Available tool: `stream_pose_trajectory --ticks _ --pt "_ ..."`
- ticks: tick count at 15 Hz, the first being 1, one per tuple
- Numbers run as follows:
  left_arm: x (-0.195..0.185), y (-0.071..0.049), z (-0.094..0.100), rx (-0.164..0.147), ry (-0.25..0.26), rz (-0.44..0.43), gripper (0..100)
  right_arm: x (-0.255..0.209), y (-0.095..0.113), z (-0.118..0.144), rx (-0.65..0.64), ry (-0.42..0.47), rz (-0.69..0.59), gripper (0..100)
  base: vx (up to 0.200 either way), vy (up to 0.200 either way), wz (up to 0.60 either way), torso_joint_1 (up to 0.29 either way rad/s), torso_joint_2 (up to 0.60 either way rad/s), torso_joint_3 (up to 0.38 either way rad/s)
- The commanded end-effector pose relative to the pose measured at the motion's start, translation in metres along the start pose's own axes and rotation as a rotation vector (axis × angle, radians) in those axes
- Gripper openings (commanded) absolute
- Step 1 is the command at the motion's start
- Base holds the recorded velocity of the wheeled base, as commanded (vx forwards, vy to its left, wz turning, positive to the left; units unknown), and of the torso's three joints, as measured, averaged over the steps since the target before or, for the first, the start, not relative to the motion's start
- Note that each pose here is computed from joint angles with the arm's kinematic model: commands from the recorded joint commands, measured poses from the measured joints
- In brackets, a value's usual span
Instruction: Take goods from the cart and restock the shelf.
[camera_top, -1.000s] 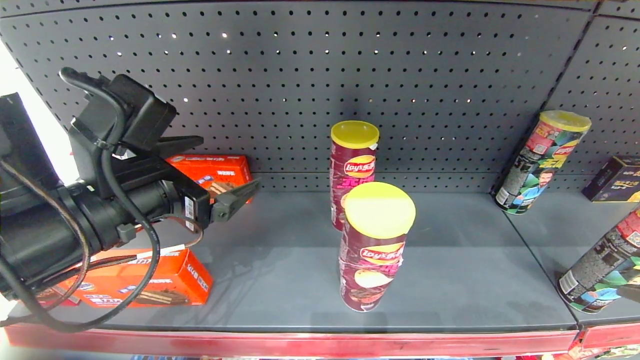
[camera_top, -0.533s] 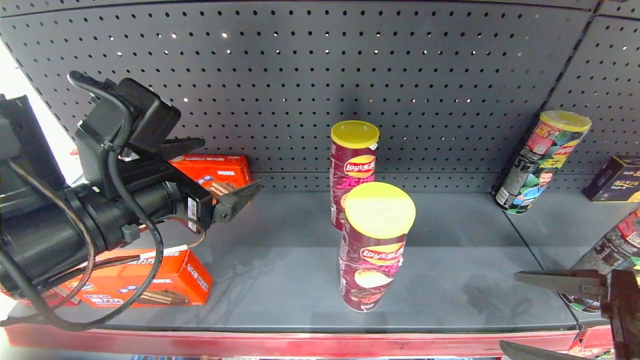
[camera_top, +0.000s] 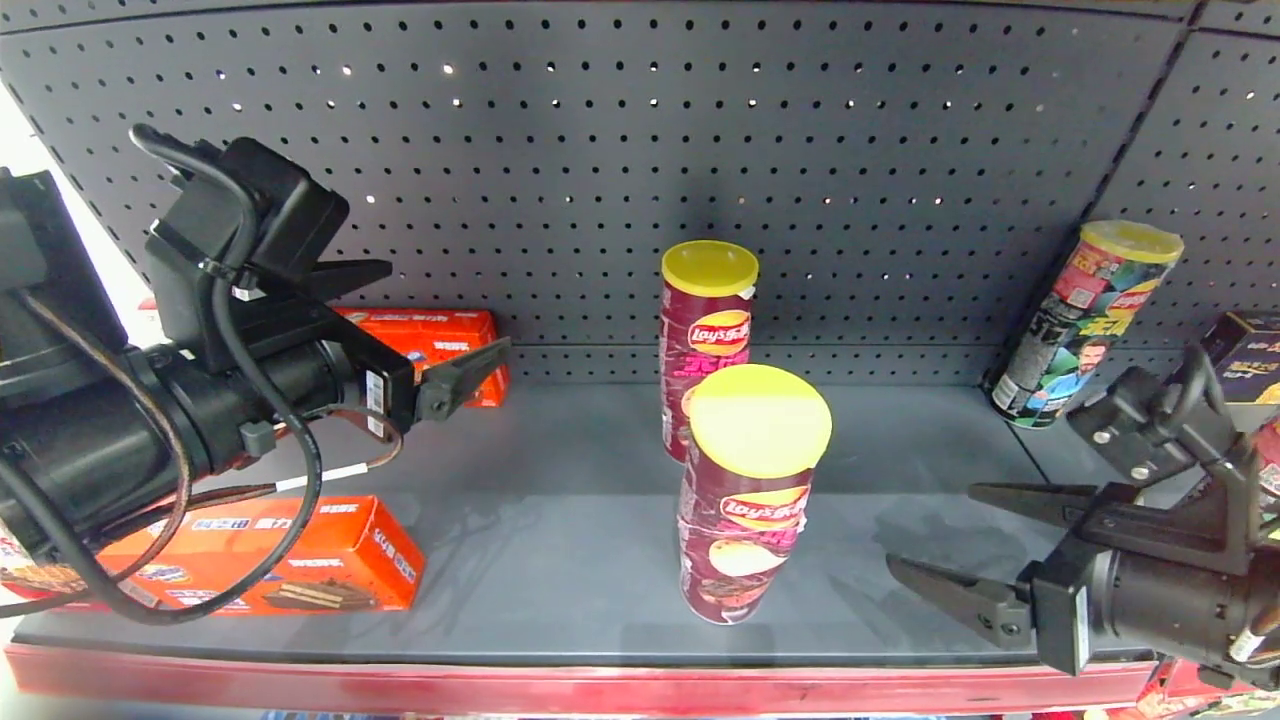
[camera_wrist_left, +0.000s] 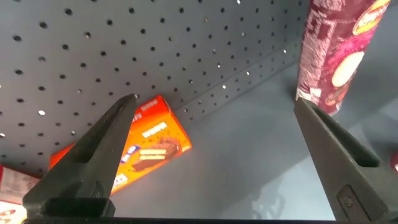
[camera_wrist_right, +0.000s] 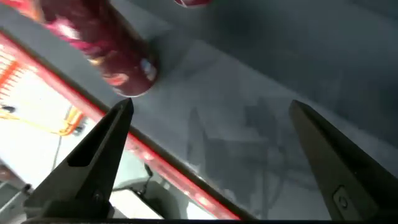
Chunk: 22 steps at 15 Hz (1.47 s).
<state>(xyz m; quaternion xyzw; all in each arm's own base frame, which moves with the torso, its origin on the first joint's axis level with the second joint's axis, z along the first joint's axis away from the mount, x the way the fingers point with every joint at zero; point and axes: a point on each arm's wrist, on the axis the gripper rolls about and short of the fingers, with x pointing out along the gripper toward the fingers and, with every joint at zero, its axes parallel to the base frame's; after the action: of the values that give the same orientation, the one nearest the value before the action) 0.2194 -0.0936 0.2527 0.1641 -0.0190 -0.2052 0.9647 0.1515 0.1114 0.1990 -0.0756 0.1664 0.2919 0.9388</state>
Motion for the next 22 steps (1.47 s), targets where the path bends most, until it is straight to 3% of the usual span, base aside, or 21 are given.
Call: stream_pose_trajectory --ticks 1,9,22 --pt "0.003 0.000 -0.002 0.000 0.007 0.001 100 0.015 0.000 -0.003 -0.003 0.048 -0.014 100 0.000 0.000 0.00 0.000 0.00 0.000" --pt "0.025 0.000 -0.001 0.005 -0.025 0.008 100 0.039 0.001 0.003 -0.010 0.078 -0.038 100 0.000 0.000 0.00 0.000 0.00 0.000" --pt "0.028 0.000 -0.004 0.007 -0.027 0.014 100 0.074 0.032 0.012 -0.061 0.105 0.045 100 0.000 0.000 0.00 0.000 0.00 0.000"
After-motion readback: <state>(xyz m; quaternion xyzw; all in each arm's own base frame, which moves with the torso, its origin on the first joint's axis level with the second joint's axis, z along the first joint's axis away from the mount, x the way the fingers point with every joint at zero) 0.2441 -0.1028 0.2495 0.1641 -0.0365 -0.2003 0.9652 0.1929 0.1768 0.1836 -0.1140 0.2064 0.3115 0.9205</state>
